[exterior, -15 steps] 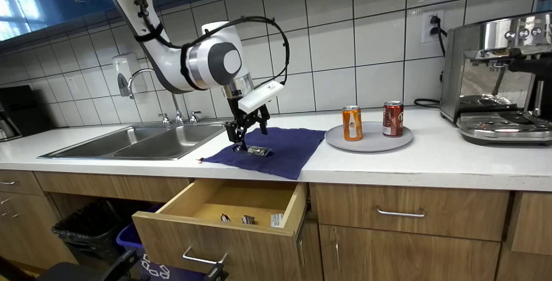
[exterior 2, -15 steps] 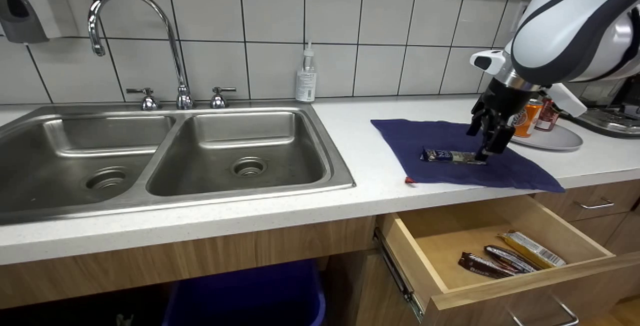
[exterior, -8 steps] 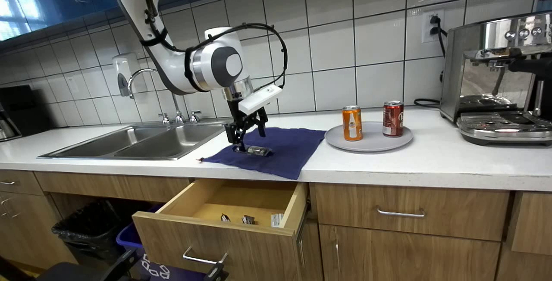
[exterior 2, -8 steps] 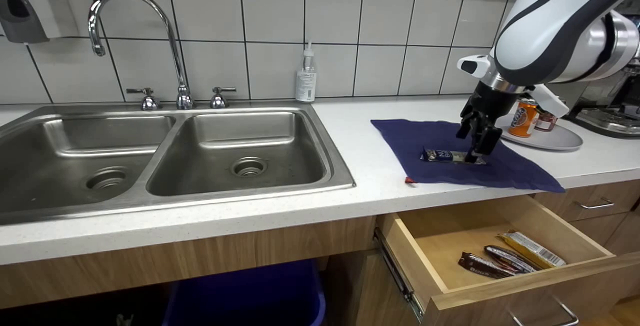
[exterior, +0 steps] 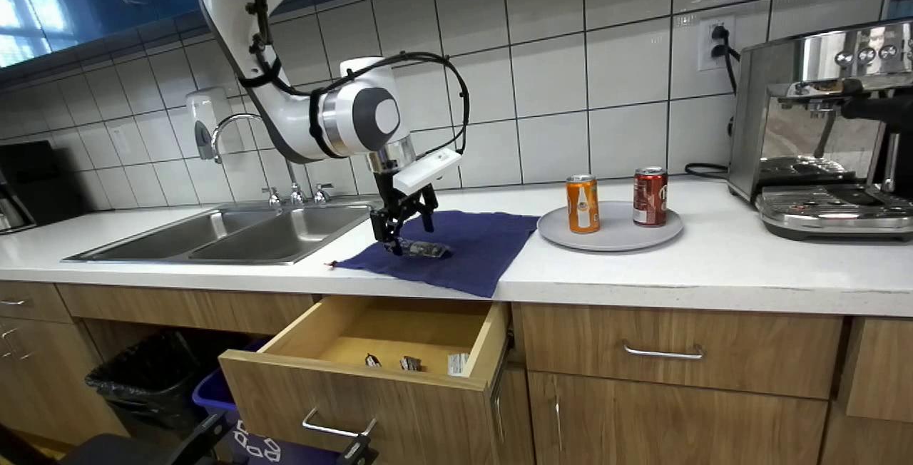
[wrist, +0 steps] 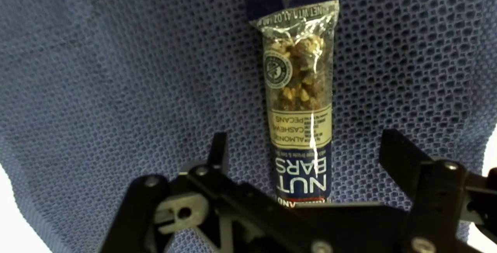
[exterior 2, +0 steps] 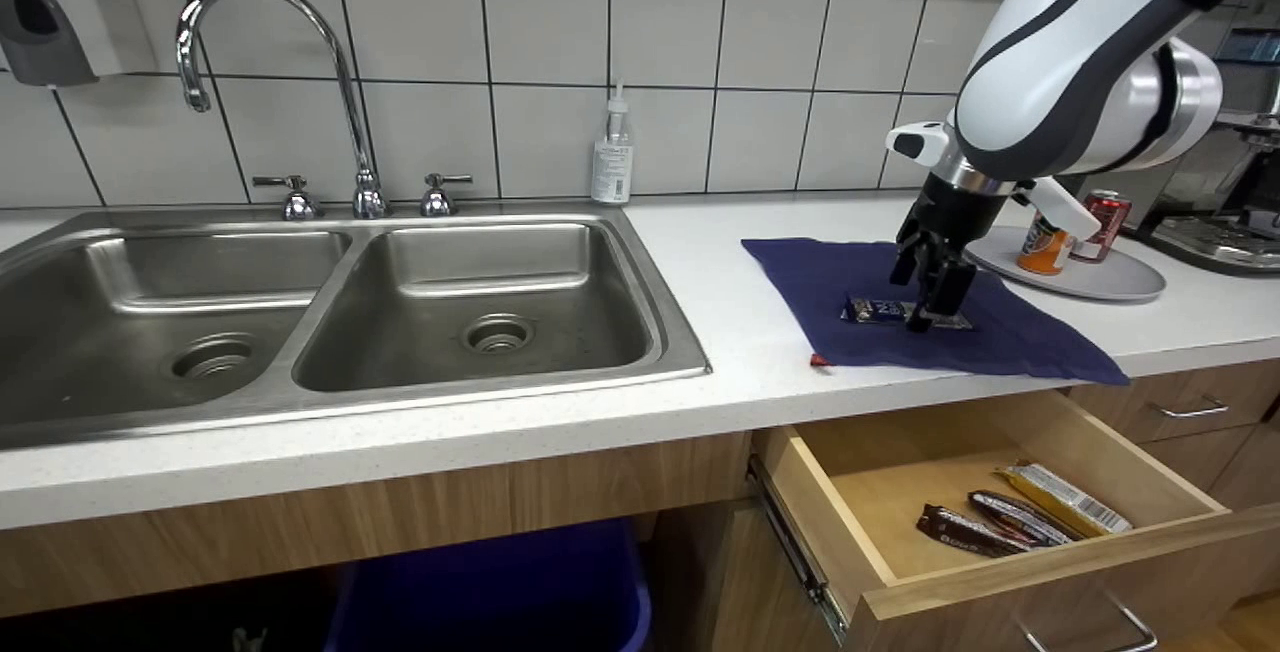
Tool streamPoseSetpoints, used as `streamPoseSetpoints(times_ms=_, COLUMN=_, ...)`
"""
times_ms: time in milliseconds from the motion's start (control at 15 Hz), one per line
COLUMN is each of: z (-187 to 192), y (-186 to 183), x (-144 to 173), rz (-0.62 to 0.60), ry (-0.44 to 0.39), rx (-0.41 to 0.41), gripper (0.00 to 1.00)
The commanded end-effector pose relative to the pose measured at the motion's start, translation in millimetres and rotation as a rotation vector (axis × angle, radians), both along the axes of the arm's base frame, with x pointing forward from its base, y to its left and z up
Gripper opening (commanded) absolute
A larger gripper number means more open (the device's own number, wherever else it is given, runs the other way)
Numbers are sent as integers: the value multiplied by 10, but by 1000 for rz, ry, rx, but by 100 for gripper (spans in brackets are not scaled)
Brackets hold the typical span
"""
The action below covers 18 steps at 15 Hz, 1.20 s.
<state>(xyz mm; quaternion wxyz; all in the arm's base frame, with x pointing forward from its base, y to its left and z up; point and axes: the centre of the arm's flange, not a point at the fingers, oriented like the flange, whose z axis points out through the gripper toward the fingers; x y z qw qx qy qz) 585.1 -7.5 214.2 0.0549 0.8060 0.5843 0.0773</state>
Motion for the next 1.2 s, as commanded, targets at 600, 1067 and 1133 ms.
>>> streamPoseSetpoints(times_ms=600, z=-73, y=64, x=237, rz=8, ry=37, rx=-16, gripper=66)
streamPoseSetpoints(times_ms=1067, z=-19, y=32, x=242, rz=8, ry=27, rx=-17, gripper=12)
streamPoseSetpoints(times_ms=1133, z=-11, y=22, x=236, rz=8, ry=24, rx=-18, gripper=6)
